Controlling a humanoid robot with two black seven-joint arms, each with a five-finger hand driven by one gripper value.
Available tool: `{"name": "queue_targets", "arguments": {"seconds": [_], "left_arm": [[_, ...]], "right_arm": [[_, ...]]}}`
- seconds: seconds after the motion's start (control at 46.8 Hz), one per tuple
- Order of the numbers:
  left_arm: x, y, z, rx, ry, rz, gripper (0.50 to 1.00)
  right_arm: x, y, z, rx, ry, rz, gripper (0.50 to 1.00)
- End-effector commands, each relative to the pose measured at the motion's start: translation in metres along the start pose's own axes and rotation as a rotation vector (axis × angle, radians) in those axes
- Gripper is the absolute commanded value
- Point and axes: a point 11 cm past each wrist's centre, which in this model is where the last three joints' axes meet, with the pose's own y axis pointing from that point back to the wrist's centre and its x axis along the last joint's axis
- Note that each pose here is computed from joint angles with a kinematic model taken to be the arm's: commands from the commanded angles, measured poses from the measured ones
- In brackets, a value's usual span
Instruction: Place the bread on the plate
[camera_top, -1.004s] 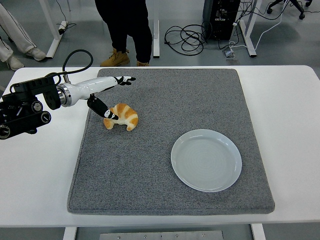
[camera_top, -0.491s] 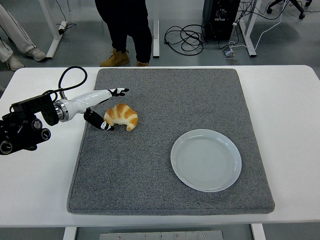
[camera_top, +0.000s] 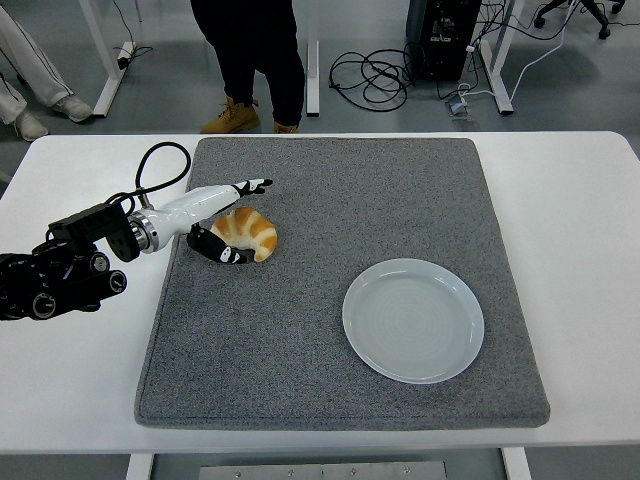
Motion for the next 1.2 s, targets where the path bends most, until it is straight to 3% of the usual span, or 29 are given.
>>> {"name": "queue_targets", "arguments": {"seconds": [0.0,0.214,0.342,0.577,0.769,0.897,1.175], "left_arm": [[-0.001,-0.003,-0.002,0.009,-0.002,0.005,0.948],[0.001,-0.012,-0.003,0.020,0.003,0.033,0.940],[0.003,-0.012,-0.003,-0.004,-0.002,0.041,0.893],[-0.003,-0.011,-0.005,-0.016,-0.001,0.028,0.725],[-0.011,-0.009,-0.007,-0.014,0.009,0.012,0.628],[-0.011,-0.009,-0.007,-0.014,0.008,0.012,0.506],[0.014,-0.013,0.001,-0.040,-0.014,0.050,0.500]], "right_arm": [[0.000,0.000,0.000,0.000,0.000,0.001,1.000],[0.000,0.000,0.001,-0.003,0.000,0.000,1.000],[0.000,0.000,0.001,-0.001,0.001,-0.001,1.000],[0.000,0.000,0.000,0.000,0.001,0.000,1.000],[0.000,0.000,0.000,0.000,0.001,0.000,1.000],[0.000,0.000,0.000,0.000,0.001,-0.001,1.000],[0.000,0.000,0.001,-0.001,0.000,0.000,1.000]]}}
